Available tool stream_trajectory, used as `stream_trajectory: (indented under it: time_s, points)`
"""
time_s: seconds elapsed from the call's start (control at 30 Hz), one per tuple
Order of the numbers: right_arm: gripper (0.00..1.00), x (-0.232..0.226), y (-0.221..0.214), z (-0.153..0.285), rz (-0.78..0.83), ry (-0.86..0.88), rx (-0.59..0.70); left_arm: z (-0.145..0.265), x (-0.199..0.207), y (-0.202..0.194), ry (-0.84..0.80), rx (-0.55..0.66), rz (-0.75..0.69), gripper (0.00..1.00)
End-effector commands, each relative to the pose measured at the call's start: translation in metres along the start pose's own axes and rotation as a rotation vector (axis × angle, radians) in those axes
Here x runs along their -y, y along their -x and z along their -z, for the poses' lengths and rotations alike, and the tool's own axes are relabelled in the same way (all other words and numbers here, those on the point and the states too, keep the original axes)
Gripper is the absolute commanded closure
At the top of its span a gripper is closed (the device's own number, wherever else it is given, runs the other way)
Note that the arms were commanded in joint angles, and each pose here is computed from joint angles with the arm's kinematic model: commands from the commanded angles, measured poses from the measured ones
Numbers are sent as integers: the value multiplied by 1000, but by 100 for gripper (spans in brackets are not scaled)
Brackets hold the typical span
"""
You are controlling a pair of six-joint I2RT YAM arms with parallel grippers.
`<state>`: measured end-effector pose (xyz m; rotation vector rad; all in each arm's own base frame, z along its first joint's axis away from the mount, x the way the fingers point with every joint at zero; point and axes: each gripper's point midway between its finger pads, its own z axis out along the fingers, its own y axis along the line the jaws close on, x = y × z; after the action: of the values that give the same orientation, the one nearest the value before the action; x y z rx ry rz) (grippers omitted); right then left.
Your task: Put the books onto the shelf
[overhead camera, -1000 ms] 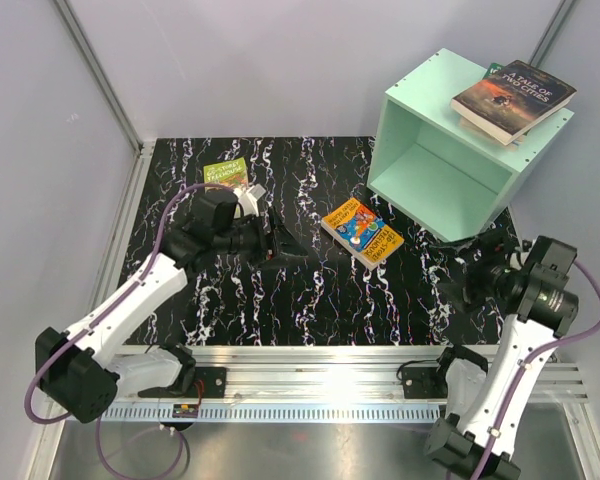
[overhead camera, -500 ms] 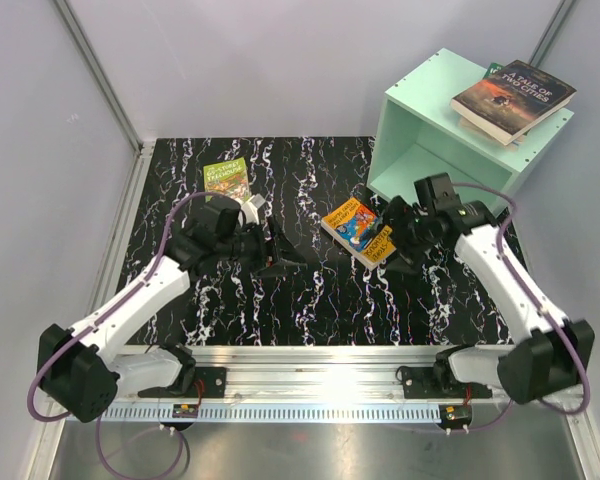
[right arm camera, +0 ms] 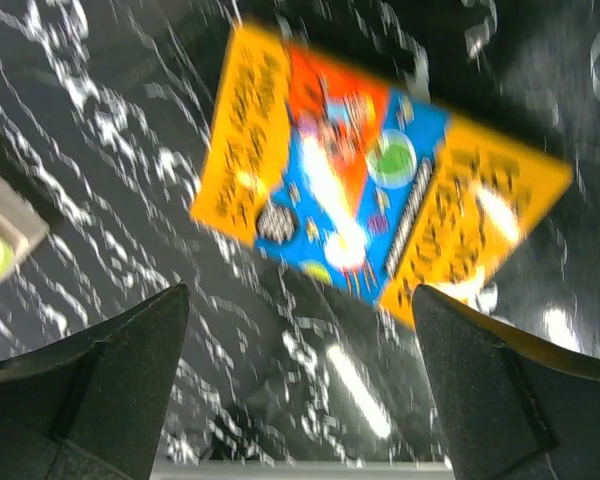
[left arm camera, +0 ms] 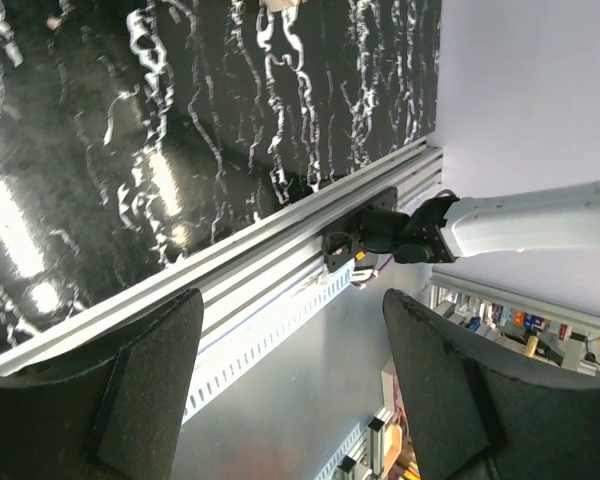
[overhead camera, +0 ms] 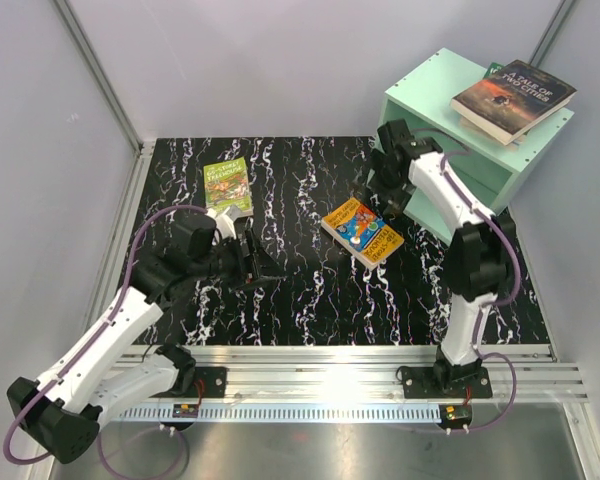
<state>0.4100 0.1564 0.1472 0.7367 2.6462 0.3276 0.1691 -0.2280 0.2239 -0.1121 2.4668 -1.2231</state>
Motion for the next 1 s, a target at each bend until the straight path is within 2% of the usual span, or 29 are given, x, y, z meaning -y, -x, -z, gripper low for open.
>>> stream_trajectory:
  time_s: [0.0, 0.2, 0.47, 0.7, 0.97]
  points:
    - [0, 15, 36, -18, 50, -117, 58, 8, -16, -3, 64, 39, 27, 25]
    - [0, 46, 54, -62, -14, -149, 10, 23, -23, -1, 116, 103, 34, 25]
    - [0, 72, 53, -99, 6, -218, -28, 27, -35, -2, 155, 144, 83, 25]
    - [0, 94, 16, -122, 5, -237, -120, 28, -40, 1, 176, 176, 112, 25]
    - [2, 89, -25, -113, -34, -142, -188, 15, -43, 5, 185, 159, 109, 25]
